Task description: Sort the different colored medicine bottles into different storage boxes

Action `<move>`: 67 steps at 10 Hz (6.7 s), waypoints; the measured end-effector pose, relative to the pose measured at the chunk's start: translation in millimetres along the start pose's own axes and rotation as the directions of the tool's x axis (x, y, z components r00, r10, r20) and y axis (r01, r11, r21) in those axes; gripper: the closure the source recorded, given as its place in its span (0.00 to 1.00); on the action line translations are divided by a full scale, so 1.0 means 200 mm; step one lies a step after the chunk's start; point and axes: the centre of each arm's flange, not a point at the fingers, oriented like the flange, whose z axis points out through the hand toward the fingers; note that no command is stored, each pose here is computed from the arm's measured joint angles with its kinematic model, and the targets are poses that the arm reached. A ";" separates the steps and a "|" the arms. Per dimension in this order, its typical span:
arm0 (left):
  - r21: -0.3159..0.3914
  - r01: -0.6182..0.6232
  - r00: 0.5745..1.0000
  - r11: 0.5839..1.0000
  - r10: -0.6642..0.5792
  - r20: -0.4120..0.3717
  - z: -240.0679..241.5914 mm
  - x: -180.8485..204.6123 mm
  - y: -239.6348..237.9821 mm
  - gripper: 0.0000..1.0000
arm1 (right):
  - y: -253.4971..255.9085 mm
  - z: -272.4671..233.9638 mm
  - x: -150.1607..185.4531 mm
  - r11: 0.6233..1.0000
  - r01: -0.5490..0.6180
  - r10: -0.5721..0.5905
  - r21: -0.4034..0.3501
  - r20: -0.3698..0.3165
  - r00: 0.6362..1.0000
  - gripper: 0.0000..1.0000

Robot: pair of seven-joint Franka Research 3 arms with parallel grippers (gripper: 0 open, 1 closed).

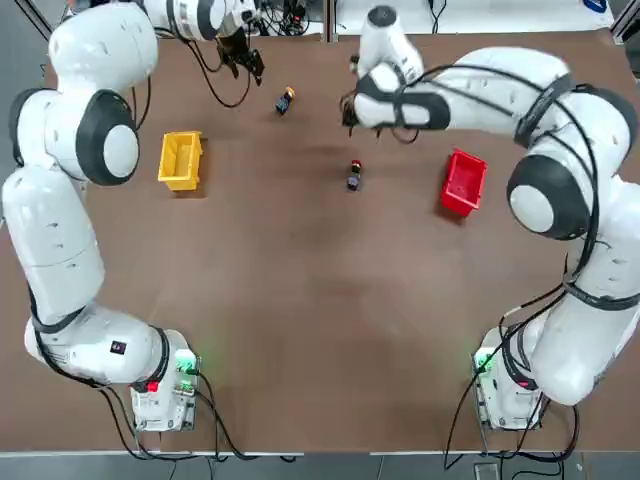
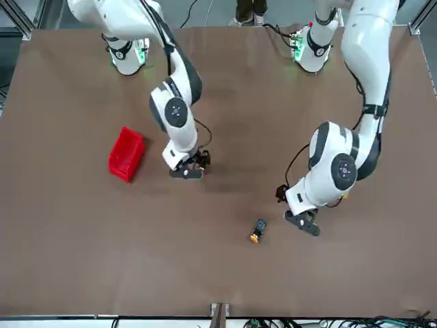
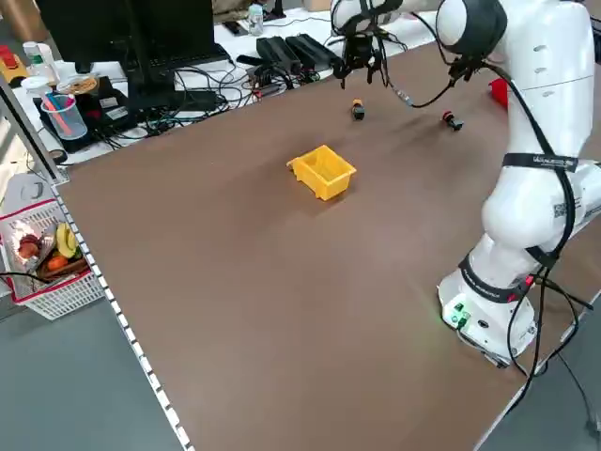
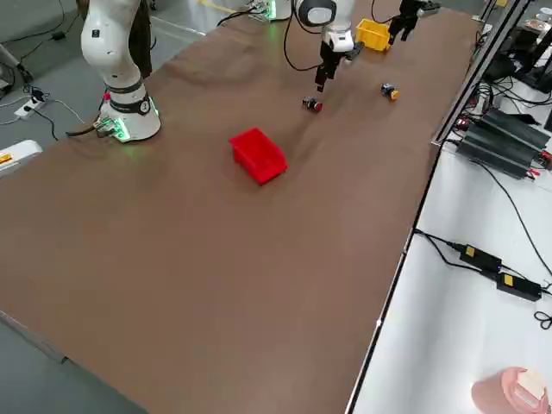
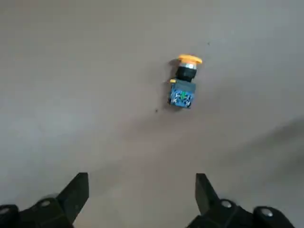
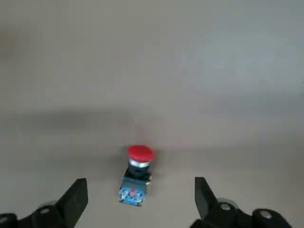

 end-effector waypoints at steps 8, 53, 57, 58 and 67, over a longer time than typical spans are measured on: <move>0.019 -0.055 0.983 0.998 0.057 -0.174 0.51 0.12 0.12 0.01 | -0.11 0.44 -0.26 0.995 0.096 -0.096 -0.021 0.009 0.995 0.00; 0.071 -0.048 0.994 0.996 0.041 0.104 -0.09 -1.17 -0.88 0.62 | 2.32 -1.35 0.50 0.994 0.086 -0.086 -0.073 -0.003 0.996 0.00; 0.090 -0.087 0.995 0.992 0.081 0.064 -0.14 -1.11 -0.91 0.09 | 2.34 -1.61 0.34 0.999 -0.001 0.001 -0.038 -0.010 1.000 0.00; 0.103 -0.088 0.995 0.991 0.084 0.044 -0.26 -1.05 -0.92 0.01 | 2.33 -1.62 0.33 0.999 -0.011 0.011 -0.037 -0.006 1.000 0.00; 0.134 0.290 0.954 0.948 -0.297 0.037 -1.53 -0.71 -0.59 0.01 | 2.30 -1.62 0.34 0.999 -0.008 0.008 -0.036 -0.011 1.000 0.00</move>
